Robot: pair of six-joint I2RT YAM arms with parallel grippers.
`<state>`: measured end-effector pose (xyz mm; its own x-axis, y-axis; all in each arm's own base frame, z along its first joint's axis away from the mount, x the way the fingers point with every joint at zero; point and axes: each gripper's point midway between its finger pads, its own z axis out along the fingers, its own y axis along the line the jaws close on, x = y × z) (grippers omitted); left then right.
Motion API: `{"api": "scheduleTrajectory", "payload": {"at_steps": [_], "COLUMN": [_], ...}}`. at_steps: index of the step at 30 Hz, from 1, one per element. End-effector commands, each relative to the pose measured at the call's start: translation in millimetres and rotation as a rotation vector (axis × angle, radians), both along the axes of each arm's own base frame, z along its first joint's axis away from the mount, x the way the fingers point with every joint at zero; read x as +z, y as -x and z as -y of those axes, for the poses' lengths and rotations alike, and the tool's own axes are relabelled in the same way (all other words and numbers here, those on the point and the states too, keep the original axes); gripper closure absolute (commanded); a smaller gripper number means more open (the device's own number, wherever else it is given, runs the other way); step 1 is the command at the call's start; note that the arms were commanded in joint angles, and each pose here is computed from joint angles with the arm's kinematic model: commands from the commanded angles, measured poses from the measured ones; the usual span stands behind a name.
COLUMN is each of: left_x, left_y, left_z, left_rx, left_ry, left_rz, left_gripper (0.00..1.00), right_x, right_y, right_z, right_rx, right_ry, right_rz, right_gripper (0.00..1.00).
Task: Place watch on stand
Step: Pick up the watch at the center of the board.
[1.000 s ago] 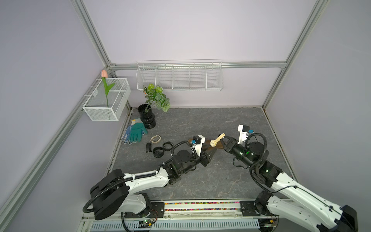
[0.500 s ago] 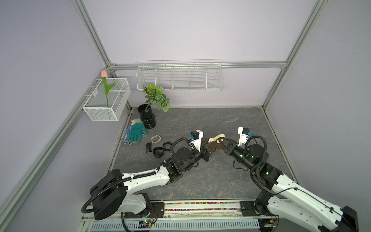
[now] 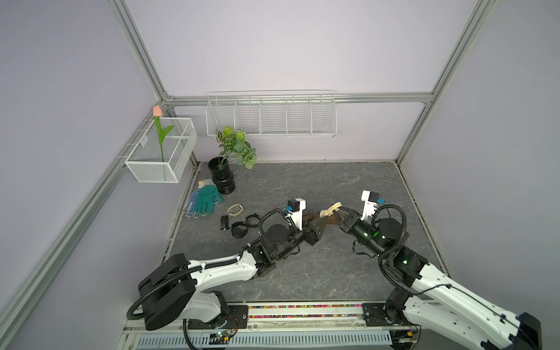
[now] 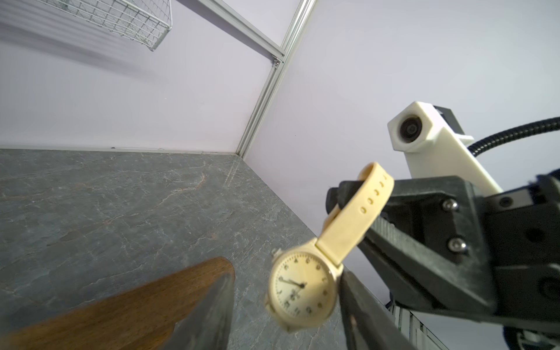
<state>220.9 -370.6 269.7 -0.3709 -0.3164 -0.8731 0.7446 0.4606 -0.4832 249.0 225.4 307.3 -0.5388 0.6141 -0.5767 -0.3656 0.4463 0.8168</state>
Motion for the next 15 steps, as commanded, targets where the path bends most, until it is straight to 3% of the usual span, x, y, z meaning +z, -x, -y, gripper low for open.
{"api": "scheduleTrajectory", "payload": {"at_steps": [1,10,15], "left_x": [12,3,1], "left_y": [5,7,3], "left_z": [3,10,9], "left_rx": [-0.035,-0.05,-0.03], "left_ry": [0.098,0.142,0.206], "left_rz": [-0.022,-0.054,-0.079], "left_gripper": [0.4,0.36,0.41], "right_x": [16,27,27], "right_y": [-2,-2,0], "right_z": [-3,-3,-5], "right_rx": [-0.007,-0.01,0.001], "right_ry": [-0.052,-0.095,-0.112], "right_rz": [0.037,0.068,0.067], "right_gripper": [0.93,0.93,0.93]}}
